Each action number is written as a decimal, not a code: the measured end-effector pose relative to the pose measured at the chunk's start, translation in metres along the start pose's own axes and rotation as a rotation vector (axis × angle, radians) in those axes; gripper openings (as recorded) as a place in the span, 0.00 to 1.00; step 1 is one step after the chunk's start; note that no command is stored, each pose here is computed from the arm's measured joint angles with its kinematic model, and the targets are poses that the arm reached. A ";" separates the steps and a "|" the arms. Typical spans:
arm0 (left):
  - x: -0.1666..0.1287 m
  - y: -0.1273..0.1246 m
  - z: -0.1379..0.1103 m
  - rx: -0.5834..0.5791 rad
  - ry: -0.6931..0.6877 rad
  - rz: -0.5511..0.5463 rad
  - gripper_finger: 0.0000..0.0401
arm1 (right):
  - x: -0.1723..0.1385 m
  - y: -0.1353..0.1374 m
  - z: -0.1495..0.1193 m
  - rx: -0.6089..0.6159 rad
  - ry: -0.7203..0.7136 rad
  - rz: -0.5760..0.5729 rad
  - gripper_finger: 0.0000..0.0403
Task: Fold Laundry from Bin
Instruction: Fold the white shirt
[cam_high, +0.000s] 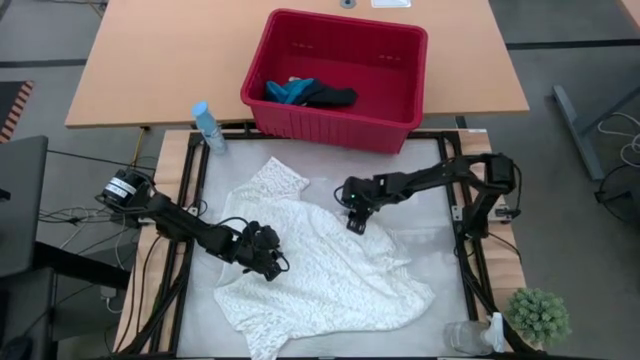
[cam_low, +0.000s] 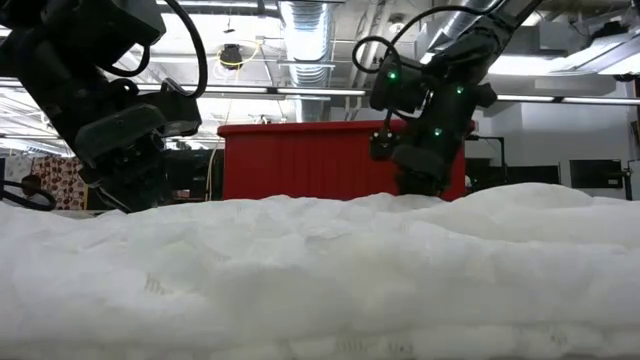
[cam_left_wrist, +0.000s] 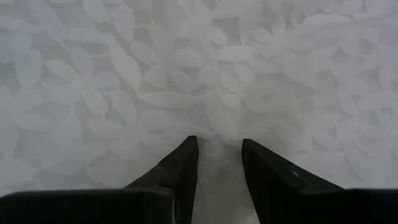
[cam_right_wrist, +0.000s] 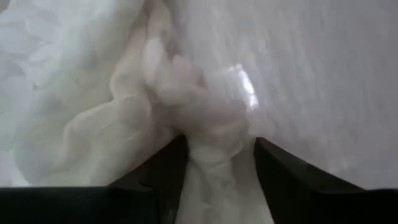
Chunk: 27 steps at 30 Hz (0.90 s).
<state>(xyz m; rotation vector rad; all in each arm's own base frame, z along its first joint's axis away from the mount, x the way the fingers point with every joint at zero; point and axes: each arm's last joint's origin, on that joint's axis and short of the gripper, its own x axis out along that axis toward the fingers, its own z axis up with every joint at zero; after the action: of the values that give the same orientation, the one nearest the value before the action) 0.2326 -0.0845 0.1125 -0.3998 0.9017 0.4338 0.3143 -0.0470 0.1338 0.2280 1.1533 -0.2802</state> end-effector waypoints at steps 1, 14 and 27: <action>0.000 0.000 0.000 0.000 -0.001 0.001 0.30 | 0.000 0.002 -0.001 -0.006 -0.002 -0.013 0.49; 0.000 0.000 0.000 -0.011 -0.004 0.003 0.30 | -0.044 -0.013 -0.021 0.256 0.079 -0.310 0.07; 0.000 0.000 0.001 -0.016 -0.031 0.007 0.30 | -0.071 -0.040 -0.034 0.389 0.067 -0.677 0.17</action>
<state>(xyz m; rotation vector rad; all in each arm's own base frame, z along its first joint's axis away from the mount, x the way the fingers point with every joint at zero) 0.2337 -0.0842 0.1131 -0.4036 0.8699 0.4524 0.2448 -0.0672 0.1842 0.1813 1.2091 -1.1060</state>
